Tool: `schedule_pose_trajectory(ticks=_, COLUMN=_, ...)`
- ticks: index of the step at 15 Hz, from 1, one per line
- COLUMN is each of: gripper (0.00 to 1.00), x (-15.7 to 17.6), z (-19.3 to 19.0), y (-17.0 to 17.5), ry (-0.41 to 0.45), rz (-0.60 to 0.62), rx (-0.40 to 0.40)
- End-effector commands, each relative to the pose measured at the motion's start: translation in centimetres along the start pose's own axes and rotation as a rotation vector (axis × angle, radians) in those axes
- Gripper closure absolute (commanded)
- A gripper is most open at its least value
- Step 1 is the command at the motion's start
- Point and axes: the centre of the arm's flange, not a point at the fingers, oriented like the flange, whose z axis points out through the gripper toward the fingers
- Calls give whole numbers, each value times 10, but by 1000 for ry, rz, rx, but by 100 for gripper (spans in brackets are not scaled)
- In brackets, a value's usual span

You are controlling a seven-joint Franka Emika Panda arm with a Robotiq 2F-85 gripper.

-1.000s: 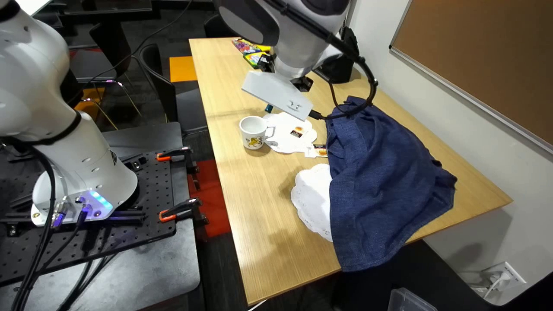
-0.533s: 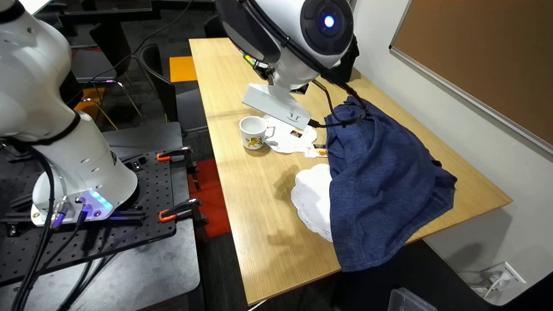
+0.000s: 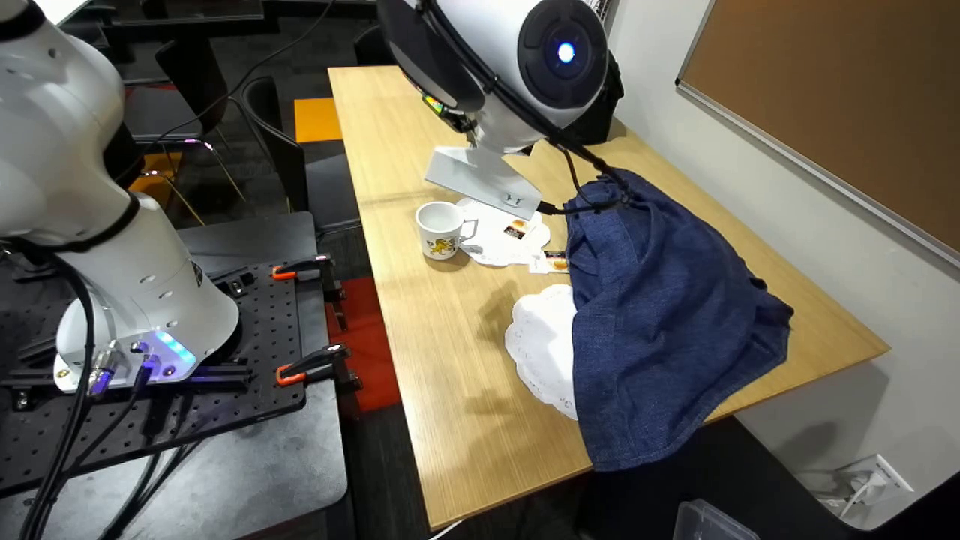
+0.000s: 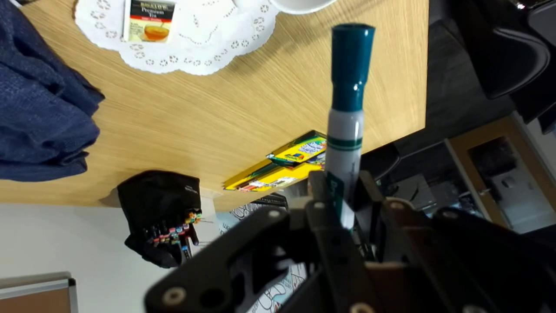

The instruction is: Put the marker into the mug.

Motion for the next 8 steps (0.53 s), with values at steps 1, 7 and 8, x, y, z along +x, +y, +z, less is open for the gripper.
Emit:
schedule_pose_trajectory(ticks=1, gripper=95, x=-7, z=7, y=3, ry=105, rz=-67, rx=41)
schedule_pose_trajectory(ticks=7, gripper=95, x=-24, z=22, y=-3, ry=206, rz=-137, rx=133)
schedule_pose_trajectory(ticks=8, gripper=95, x=-27, z=24, y=-4, ry=219, rz=-142, rx=149)
